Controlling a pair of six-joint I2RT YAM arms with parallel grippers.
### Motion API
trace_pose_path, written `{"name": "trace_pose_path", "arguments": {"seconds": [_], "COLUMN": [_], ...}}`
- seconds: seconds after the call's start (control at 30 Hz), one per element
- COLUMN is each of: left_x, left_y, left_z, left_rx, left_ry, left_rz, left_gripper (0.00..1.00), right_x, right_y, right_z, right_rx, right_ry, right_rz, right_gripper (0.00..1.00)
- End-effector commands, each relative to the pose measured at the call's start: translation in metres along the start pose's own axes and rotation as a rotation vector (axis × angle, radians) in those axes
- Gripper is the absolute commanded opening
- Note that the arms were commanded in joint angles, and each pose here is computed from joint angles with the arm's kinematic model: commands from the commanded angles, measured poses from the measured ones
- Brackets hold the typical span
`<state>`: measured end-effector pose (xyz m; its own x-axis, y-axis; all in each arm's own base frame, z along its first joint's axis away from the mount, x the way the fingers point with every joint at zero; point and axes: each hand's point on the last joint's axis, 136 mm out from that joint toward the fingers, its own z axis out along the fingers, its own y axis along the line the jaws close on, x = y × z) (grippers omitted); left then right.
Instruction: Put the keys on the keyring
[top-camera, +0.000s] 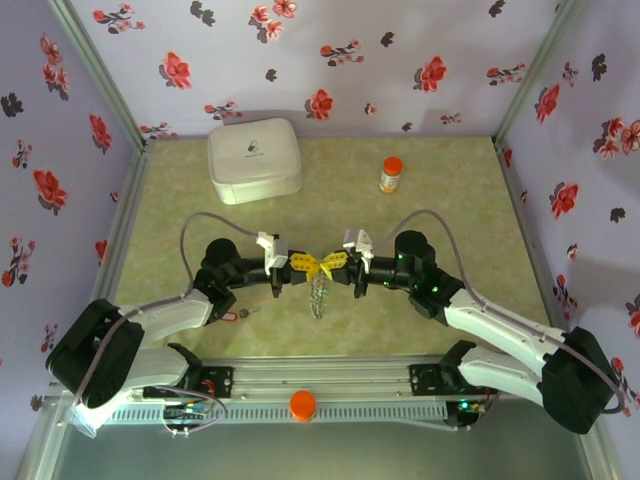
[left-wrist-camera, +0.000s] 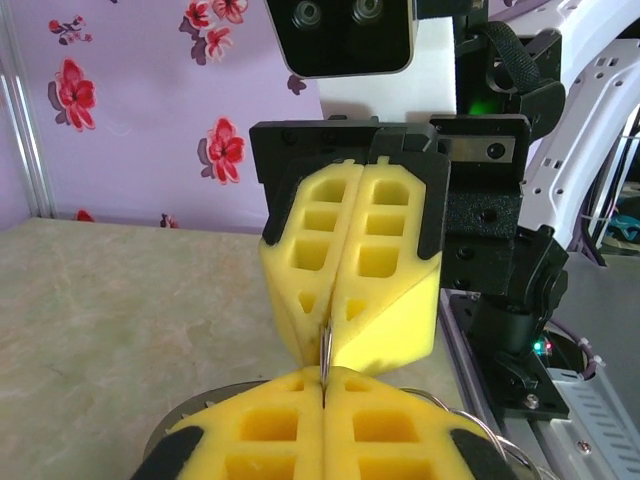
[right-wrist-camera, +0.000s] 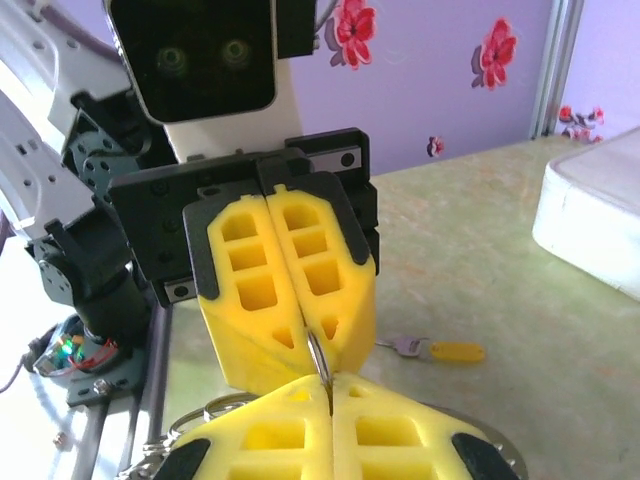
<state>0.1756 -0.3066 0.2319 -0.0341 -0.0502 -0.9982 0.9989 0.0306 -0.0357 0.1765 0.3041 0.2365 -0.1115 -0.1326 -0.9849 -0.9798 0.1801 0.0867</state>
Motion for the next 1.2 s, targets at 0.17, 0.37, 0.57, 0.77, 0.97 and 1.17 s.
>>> {"name": "trace_pose_path", "arguments": {"seconds": [0.17, 0.37, 0.57, 0.77, 0.97, 1.17], "left_x": [0.011, 0.031, 0.027, 0.026, 0.025, 0.03], "left_y": [0.003, 0.004, -0.002, -0.004, -0.007, -0.009], "left_z": [-0.002, -0.009, -0.002, 0.005, 0.009, 0.01], "left_rx": [-0.029, -0.066, -0.032, -0.002, 0.022, 0.041], "left_ry": [0.088, 0.264, 0.284, 0.292, 0.291, 0.313], "left_rz": [0.067, 0.102, 0.111, 0.119, 0.116, 0.109], "left_gripper": [0.32, 0.31, 0.3, 0.27, 0.24, 0.13], "right_x": [-0.003, 0.018, 0.021, 0.018, 0.016, 0.013], "right_y": [0.001, 0.004, 0.007, 0.008, 0.009, 0.01], "right_z": [-0.008, -0.018, -0.017, -0.012, -0.005, 0.001], "right_rx": [0.028, 0.035, 0.011, 0.001, -0.016, -0.029], "right_ry": [0.125, 0.362, 0.493, 0.545, 0.559, 0.55], "right_rz": [-0.089, -0.142, -0.177, -0.209, -0.222, -0.227], "right_gripper": [0.0, 0.0, 0.0, 0.0, 0.0, 0.0]}}
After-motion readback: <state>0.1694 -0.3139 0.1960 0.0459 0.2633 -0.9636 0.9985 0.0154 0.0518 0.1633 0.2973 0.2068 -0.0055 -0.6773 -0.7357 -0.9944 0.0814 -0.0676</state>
